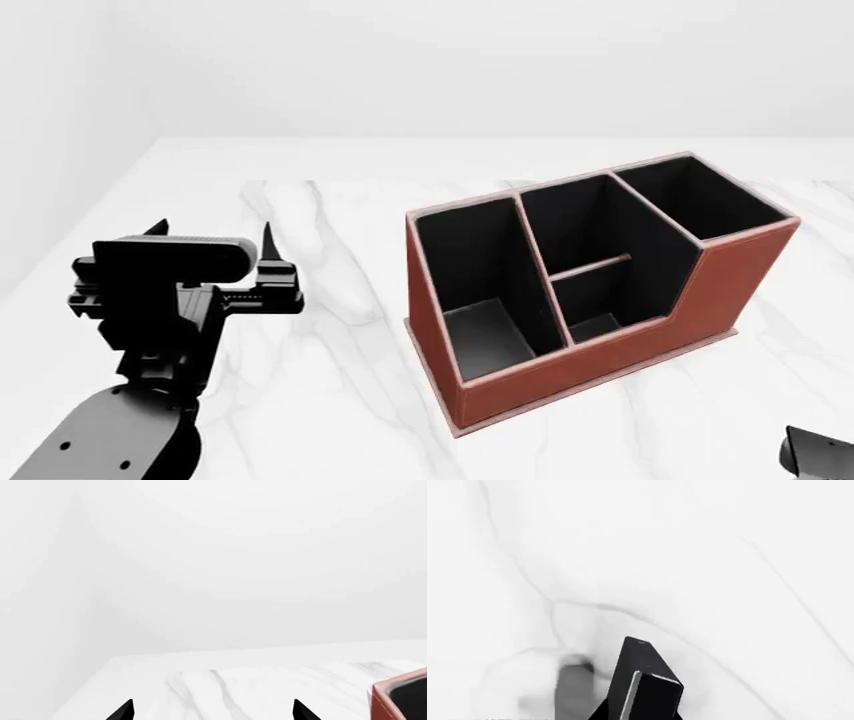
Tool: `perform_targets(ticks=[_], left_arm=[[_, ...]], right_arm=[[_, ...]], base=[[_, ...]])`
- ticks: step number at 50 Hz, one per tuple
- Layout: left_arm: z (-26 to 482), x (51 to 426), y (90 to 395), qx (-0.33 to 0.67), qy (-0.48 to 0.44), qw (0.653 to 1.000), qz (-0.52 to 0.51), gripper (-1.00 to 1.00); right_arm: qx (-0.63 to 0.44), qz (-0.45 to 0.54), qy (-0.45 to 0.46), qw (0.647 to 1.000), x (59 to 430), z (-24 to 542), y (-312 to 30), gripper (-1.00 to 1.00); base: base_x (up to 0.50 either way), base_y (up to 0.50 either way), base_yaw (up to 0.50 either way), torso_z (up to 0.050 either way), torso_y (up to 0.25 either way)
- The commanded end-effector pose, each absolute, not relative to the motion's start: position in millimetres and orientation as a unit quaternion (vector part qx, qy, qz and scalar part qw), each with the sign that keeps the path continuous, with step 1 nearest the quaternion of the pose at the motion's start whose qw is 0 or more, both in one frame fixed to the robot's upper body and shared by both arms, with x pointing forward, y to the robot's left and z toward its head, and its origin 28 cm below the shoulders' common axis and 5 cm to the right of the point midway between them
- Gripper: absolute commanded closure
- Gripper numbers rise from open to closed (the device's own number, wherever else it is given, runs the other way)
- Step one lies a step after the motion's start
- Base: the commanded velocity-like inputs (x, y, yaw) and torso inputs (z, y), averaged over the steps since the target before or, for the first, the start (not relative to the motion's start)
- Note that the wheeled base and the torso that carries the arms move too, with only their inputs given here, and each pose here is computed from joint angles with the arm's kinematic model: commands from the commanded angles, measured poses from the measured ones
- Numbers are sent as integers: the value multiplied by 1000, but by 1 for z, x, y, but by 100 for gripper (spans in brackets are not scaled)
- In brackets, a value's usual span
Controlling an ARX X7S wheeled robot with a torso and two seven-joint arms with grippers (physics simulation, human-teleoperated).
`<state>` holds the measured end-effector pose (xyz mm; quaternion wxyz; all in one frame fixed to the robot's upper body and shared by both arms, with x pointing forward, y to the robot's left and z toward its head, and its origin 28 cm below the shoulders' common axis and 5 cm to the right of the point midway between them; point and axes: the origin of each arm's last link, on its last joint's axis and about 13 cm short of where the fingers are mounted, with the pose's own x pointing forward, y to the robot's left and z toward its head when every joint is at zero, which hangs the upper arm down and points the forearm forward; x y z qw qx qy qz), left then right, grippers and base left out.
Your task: Pick up the book and place it in the left compartment of the caddy.
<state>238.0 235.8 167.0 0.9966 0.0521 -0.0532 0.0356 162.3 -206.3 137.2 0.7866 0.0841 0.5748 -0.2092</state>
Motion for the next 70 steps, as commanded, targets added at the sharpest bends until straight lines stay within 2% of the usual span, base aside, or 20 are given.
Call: perform_targets(ticks=[1,7,10,13,15,17,18,21,26,37,47,52,60,70], left_arm=[[168,237,238,43,-58,996,42,-100],[170,237,238,42,-60,996,42,-100],[171,236,238,42,-61,996,41,-100],[171,236,238,42,-61,996,42,-100],[170,238,238,40,-60,996,43,-100],[169,238,237,40,-59,997,42,-100],[169,238,237,41,-59,997,41,-100],[169,238,237,42,-58,997,42,-100],[167,241,239,41,-53,997,45,-100],[168,241,238,41,-54,997,44,-100],[167,242,237,40,-54,997,42,-100],[168,241,239,39,-54,997,45,-100],[171,243,237,41,-57,997,41,-100],[170,243,238,40,-57,997,42,-100]], right_arm=[[54,-161,510,843,173,158,-195,100],[11,-104,386,916,185,214,-181,100],[-56,-80,302,948,199,242,-175,100],[-57,-41,281,957,212,262,-168,100],[-49,14,318,947,225,275,-159,100],[-86,40,305,948,235,282,-151,100],[-88,82,326,938,247,291,-143,100],[-108,98,321,936,263,305,-133,100],[-134,101,315,934,294,340,-111,100],[-155,115,323,927,339,376,-85,100],[-157,126,362,910,370,373,-63,100],[-141,125,398,898,371,359,-63,100],[-174,80,431,882,369,342,-58,100],[-145,100,447,877,370,331,-56,100]], base=[[0,0,0,0,0],[0,0,0,0,0],[0,0,0,0,0],[0,0,0,0,3],[0,0,0,0,0],[0,0,0,0,0],[0,0,0,0,0],[0,0,1,0,0],[0,0,0,0,2],[0,0,0,0,1],[0,0,0,0,1],[0,0,0,0,2],[0,0,0,0,0],[0,0,0,0,1]])
